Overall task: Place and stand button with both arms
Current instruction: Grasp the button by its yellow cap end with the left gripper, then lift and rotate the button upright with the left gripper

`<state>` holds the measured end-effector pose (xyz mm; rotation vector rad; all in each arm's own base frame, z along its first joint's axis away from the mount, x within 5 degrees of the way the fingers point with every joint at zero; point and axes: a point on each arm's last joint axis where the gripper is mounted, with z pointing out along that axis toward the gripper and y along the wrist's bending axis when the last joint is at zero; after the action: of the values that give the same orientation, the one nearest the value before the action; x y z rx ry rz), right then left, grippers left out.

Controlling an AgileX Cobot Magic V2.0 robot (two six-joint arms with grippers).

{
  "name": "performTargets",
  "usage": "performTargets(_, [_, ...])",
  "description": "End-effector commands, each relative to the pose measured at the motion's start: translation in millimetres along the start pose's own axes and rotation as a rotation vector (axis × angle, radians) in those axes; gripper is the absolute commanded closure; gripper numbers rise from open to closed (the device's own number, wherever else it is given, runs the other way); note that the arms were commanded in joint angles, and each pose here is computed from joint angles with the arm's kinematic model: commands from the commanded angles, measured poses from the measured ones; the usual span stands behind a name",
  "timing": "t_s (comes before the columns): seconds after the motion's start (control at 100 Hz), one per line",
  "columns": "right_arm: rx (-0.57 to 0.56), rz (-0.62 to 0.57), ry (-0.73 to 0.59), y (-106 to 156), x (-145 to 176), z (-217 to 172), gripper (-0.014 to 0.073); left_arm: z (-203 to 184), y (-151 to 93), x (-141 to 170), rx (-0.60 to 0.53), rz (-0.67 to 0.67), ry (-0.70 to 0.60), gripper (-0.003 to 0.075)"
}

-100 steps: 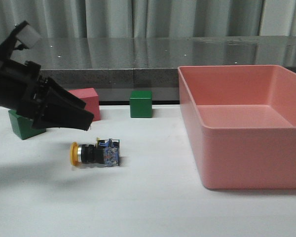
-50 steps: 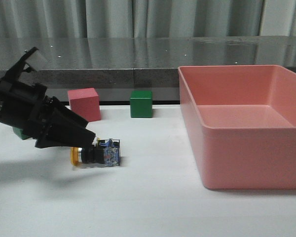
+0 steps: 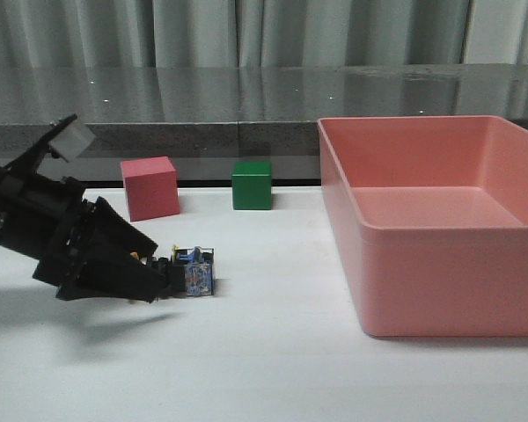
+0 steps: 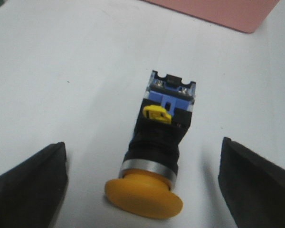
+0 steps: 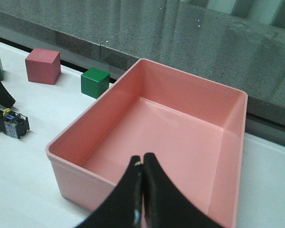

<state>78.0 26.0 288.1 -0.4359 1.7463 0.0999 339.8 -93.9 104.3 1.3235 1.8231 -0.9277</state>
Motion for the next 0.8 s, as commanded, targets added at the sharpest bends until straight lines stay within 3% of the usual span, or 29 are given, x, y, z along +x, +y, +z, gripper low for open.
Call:
performTargets(0.0, [0.032, 0.011, -0.089, -3.9, -14.1, -2.8, 0.0708, -3.0, -1.5, -18.2, 0.03, 0.023, -0.09, 0.0115])
performTargets(0.18, [0.032, 0.011, -0.089, -3.9, -14.1, -2.8, 0.0708, 4.4, -1.3, -8.8, 0.056, -0.005, -0.086, 0.0117])
performTargets(0.27, [0.032, 0.011, -0.089, -3.9, -14.1, -2.8, 0.0708, 4.9, -1.9, -7.9, 0.065, -0.005, -0.086, 0.0176])
performTargets(0.57, [0.032, 0.011, -0.089, -3.9, -14.1, -2.8, 0.0708, 1.3, -11.8, -6.4, 0.202, 0.084, -0.031, 0.0741])
performTargets(0.66, [0.032, 0.011, -0.089, -3.9, -14.1, -2.8, 0.0708, -6.3, -11.8, -21.2, 0.238, 0.124, -0.04, 0.074])
performTargets(0.79, [0.032, 0.011, -0.089, -3.9, -14.1, -2.8, 0.0708, -28.6, -7.9, -63.2, 0.184, 0.181, -0.01, 0.074])
